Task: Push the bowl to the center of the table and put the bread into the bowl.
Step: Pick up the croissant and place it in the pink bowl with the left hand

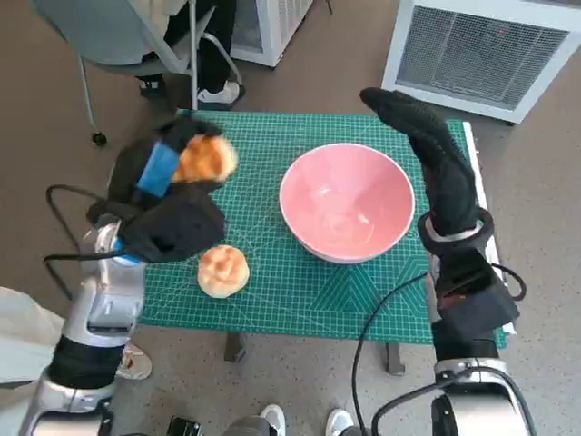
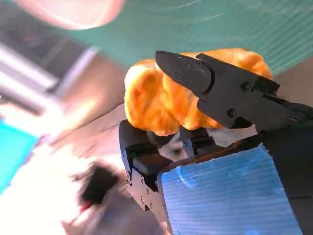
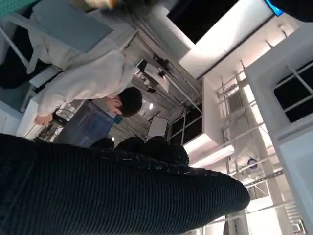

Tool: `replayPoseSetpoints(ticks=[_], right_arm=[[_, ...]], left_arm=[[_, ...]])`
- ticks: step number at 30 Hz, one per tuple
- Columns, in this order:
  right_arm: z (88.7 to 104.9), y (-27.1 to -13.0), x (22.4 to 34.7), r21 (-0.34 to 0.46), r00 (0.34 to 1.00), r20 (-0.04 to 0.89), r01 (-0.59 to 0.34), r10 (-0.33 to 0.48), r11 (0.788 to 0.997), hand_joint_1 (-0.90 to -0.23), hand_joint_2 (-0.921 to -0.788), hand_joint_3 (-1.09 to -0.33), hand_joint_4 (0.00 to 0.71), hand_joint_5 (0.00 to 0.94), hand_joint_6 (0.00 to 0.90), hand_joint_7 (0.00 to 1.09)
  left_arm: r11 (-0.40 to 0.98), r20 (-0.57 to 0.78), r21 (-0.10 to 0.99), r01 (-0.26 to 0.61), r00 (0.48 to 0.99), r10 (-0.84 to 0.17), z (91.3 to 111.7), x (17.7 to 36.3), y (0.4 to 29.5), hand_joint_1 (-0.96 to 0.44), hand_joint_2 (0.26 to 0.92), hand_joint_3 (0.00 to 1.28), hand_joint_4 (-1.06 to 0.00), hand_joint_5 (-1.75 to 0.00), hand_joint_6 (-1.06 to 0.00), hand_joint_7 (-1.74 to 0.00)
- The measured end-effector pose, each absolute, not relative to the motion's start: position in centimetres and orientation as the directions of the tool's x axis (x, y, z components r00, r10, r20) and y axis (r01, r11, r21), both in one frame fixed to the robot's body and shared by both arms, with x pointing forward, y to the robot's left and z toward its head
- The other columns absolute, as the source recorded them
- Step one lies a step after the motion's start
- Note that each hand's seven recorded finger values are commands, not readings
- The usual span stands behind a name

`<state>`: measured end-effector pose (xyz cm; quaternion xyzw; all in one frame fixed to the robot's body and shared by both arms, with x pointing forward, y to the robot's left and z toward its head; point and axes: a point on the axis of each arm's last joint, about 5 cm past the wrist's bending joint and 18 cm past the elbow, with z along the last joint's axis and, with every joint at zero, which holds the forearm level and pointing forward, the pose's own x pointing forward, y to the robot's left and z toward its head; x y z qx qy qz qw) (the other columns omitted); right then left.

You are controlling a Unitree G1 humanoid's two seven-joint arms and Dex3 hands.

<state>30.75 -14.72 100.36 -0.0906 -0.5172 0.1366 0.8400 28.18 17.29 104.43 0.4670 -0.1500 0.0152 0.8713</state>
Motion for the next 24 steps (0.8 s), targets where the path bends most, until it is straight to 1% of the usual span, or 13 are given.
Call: replayPoseSetpoints(ticks=[3, 8, 13, 16, 21, 23, 24], right_arm=[[100.4, -14.8, 30.7, -0.288, 0.425, 0.847, -0.135, 0.318, 0.948, -0.587, -0.921, -0.793, 0.307, 0.091, -0.001, 0.77], [100.4, -14.8, 30.7, -0.294, 0.422, 0.847, -0.137, 0.324, 0.946, -0.59, -0.921, -0.79, 0.305, 0.094, -0.001, 0.77], [100.4, -14.9, 30.7, -0.295, 0.419, 0.848, -0.139, 0.326, 0.945, -0.596, -0.921, -0.787, 0.304, 0.097, -0.001, 0.76], [100.5, -14.9, 30.7, -0.297, 0.416, 0.848, -0.139, 0.327, 0.945, -0.597, -0.921, -0.785, 0.302, 0.099, -0.001, 0.76], [100.5, -15.2, 30.7, -0.302, 0.411, 0.85, -0.129, 0.329, 0.944, -0.585, -0.921, -0.794, 0.294, 0.098, -0.001, 0.76], [100.5, -15.3, 30.6, -0.306, 0.41, 0.85, -0.125, 0.33, 0.944, -0.58, -0.921, -0.802, 0.289, 0.098, -0.001, 0.75], [100.5, -15.4, 30.6, -0.307, 0.41, 0.85, -0.123, 0.33, 0.944, -0.579, -0.921, -0.804, 0.286, 0.098, -0.001, 0.74]], left_arm=[[0.574, 0.327, 0.8, -0.175, 0.929, -0.172, 105.3, 28.3, 15.8, 0.0, 0.918, 0.03, -0.76, -1.05, -0.65, -1.18], [0.587, 0.386, 0.793, -0.162, 0.88, -0.278, 106.5, 28.7, 13.2, 0.0, 0.918, 0.03, -0.76, -1.04, -0.65, -1.19], [0.588, 0.405, 0.799, -0.124, 0.834, -0.374, 106.8, 29.5, 10.8, 0.0, 0.919, 0.03, -0.75, -1.06, -0.65, -1.19], [0.582, 0.389, 0.808, -0.086, 0.821, -0.418, 106.5, 30.2, 9.5, 0.0, 0.92, 0.04, -0.74, -1.07, -0.64, -1.2], [0.551, 0.319, 0.834, -0.01, 0.824, -0.468, 105.1, 31.2, 7.9, 0.0, 0.92, 0.05, -0.74, -1.07, -0.61, -1.24], [0.537, 0.293, 0.843, 0.014, 0.826, -0.482, 104.6, 31.5, 7.5, 0.0, 0.92, 0.06, -0.73, -1.08, -0.59, -1.25], [0.53, 0.28, 0.848, 0.026, 0.826, -0.489, 104.3, 31.7, 7.4, 0.0, 0.92, 0.08, -0.7, -1.11, -0.58, -1.26]])
